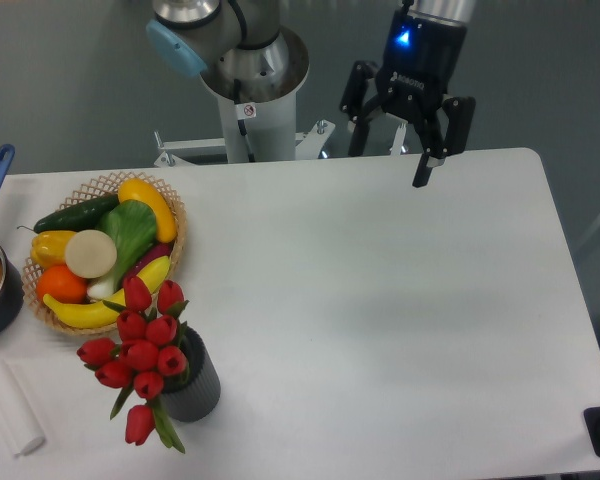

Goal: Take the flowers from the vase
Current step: 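Move the open gripper down toward the red tulips in the black vase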

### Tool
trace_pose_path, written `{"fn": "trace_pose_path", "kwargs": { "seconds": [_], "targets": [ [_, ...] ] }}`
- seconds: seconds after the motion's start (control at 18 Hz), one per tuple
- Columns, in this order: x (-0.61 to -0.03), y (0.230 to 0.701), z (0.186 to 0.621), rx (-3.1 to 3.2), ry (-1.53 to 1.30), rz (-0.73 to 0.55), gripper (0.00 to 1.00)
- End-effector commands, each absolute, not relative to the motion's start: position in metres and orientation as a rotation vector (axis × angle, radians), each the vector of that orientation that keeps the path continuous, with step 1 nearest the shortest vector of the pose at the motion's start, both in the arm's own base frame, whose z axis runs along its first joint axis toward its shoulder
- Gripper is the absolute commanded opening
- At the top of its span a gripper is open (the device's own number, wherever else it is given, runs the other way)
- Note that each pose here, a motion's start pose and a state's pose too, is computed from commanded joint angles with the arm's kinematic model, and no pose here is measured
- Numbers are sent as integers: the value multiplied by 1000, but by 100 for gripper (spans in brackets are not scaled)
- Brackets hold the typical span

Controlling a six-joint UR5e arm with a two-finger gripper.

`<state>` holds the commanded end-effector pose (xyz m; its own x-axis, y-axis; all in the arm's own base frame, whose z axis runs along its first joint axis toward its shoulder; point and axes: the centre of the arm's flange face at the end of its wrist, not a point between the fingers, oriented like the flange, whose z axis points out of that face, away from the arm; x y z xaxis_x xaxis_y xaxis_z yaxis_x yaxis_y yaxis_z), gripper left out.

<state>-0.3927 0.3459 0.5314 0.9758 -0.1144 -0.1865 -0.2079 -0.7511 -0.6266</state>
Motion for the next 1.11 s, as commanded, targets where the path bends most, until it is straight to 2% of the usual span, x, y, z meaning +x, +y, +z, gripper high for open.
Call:
{"fn": "trace_pose_path", "kwargs": {
  "seconds": [0.33, 0.72, 1.0, 1.11],
  "targets": [
    [-388, 356, 532, -2360, 110, 69, 100],
    [-379, 372, 520, -2326, 170, 136, 100],
    [-370, 404, 504, -2324, 249, 85, 100],
    [-371, 408, 498, -2312, 289, 116, 100]
  ]
}}
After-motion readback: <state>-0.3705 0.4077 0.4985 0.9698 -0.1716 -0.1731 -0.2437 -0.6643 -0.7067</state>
